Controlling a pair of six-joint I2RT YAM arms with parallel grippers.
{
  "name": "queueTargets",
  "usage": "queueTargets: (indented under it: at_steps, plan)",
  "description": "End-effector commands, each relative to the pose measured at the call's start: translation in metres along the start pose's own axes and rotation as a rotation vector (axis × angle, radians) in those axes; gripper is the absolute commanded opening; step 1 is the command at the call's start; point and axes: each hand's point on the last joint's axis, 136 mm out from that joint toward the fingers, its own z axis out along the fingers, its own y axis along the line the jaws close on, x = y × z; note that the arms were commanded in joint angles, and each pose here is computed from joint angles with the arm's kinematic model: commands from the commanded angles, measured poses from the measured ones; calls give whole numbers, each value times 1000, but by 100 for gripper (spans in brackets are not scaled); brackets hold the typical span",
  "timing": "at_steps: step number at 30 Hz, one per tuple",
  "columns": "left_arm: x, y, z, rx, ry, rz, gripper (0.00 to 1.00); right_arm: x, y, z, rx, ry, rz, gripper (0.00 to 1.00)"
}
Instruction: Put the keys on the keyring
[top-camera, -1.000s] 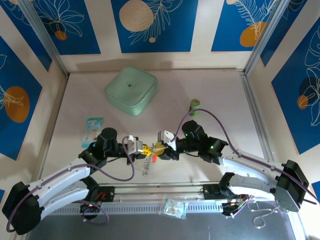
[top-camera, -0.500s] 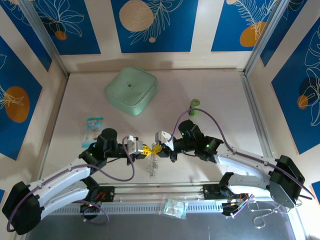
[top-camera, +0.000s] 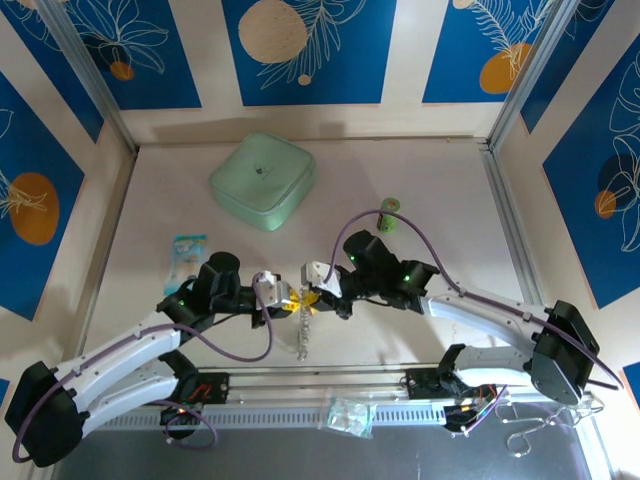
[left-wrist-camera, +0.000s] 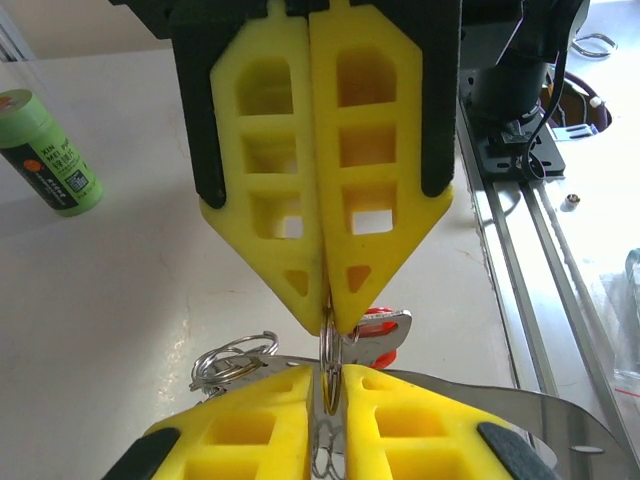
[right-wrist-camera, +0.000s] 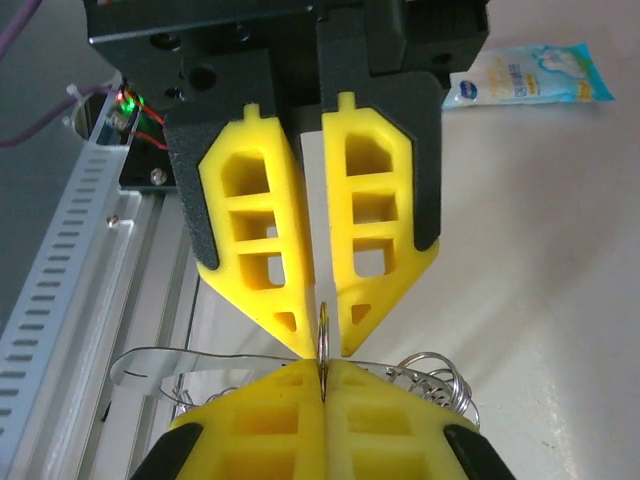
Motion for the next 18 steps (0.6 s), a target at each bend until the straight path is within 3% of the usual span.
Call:
queueTargets:
  at_steps: [1, 4, 8, 10, 12, 15, 18]
  plan:
    - [-13, -2, 0, 24, -24, 31, 14, -10, 7, -3, -42, 29, -61, 0]
    - [-14, -3, 0, 37, -29, 36, 0, -11, 8, -2, -53, 52, -73, 0]
    - [-13, -4, -2, 34, -21, 41, 0, -17, 8, -8, -38, 27, -76, 0]
    - [-17, -4, -2, 25, -55, 31, 0, -24, 6, -15, -24, -50, -48, 18]
    - [-25, -3, -2, 14, -123, 5, 0, -26, 5, -21, -20, -126, -12, 26]
    - [-34, -2, -3, 9, -197, -18, 0, -21, 5, -19, -22, -171, 35, 28]
    - [-34, -3, -2, 17, -198, -26, 0, -18, 5, -16, -22, -186, 62, 28]
